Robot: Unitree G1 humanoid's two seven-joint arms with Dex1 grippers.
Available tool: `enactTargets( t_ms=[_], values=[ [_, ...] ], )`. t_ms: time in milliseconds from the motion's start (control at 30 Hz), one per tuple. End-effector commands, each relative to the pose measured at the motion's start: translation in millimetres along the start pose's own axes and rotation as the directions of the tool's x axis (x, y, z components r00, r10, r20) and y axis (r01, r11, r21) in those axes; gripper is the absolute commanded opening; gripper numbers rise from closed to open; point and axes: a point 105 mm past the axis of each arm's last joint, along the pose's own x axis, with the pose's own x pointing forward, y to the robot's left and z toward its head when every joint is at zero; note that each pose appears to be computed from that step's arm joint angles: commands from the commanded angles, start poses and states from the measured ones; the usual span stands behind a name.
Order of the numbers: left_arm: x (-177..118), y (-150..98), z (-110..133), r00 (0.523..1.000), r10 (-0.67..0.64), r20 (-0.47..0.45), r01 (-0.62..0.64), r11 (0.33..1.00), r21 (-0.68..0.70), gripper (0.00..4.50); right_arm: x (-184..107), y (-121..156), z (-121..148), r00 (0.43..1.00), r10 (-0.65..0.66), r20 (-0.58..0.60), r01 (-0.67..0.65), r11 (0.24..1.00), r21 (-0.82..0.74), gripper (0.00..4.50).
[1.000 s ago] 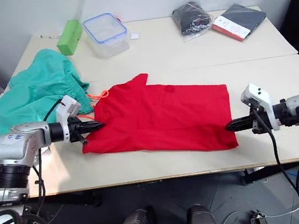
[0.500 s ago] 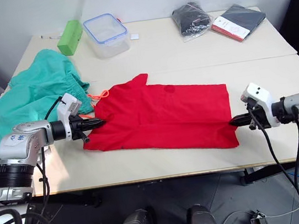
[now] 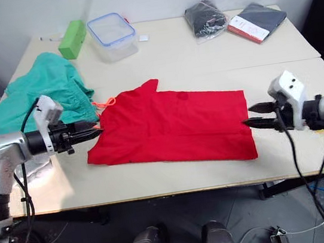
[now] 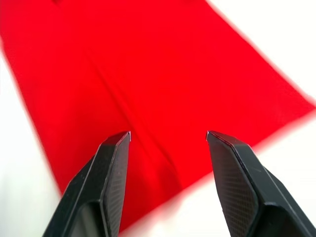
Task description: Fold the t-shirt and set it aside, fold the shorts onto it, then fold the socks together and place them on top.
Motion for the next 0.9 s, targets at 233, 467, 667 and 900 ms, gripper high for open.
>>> enactTargets(
  t_ms=[233,467,667,900],
  values=[
    [58,-63,-33,0.969,-0.208,-0.135,0.228,0.961,0.155,0.03,78,69,-5,0.998,0.054,0.014,-0.051,0.986,-0.157,0.00],
    [64,-39,-61,0.978,-0.086,-0.190,0.112,0.985,0.131,0.03,93,47,-55,0.987,-0.113,-0.115,0.093,0.982,-0.161,0.00],
    [23,-14,-90,0.963,0.032,-0.266,-0.014,0.998,0.069,0.03,42,26,-96,0.944,-0.226,-0.241,0.195,0.970,-0.147,0.00],
    [-13,-8,-98,0.960,0.096,-0.264,-0.097,0.995,0.010,0.03,-26,-11,-118,0.863,-0.389,-0.324,0.367,0.921,-0.129,0.00]
  ],
)
